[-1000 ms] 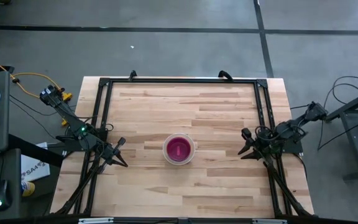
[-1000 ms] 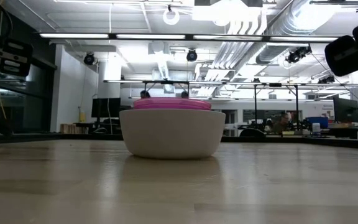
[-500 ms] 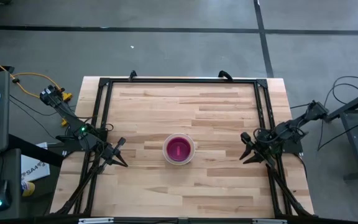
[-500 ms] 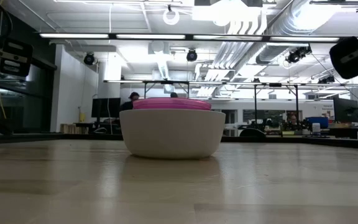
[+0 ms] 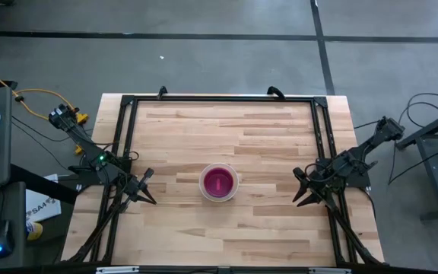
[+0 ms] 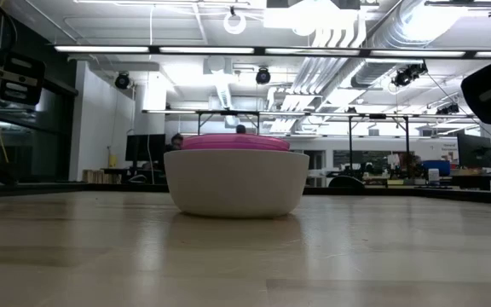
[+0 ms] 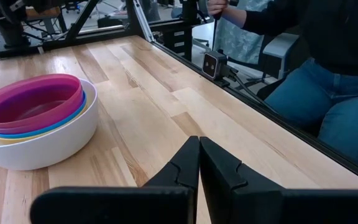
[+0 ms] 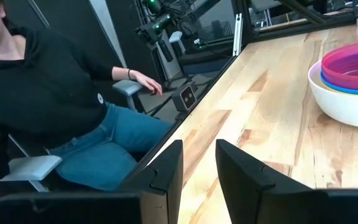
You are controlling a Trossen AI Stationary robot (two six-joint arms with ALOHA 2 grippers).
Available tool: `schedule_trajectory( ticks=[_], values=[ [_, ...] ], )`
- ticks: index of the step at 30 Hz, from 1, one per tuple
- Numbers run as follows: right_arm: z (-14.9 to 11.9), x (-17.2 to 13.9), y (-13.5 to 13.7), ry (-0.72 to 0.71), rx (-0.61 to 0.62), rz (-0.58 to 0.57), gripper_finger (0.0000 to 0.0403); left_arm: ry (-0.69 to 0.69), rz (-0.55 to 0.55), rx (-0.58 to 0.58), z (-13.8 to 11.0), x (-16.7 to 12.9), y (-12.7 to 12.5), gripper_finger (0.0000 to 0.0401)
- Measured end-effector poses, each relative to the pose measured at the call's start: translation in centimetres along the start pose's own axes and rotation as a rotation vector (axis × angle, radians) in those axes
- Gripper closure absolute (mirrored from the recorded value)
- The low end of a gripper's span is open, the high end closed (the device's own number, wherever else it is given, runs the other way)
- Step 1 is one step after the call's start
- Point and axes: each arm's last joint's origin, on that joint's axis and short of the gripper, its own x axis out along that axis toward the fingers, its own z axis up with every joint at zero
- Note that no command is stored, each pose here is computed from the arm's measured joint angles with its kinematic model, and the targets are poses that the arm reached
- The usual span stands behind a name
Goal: Nest bowls inside each other
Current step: Return to Home Position
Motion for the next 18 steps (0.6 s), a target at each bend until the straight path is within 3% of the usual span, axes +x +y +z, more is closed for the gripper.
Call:
schedule_trajectory(
  ticks=[18],
  values=[
    [0.0,0.01,-0.01,-0.005,-0.004,-0.001,0.0314,0.0,0.0,0.0,0.0,0.0,0.0,0.0389]
  ],
)
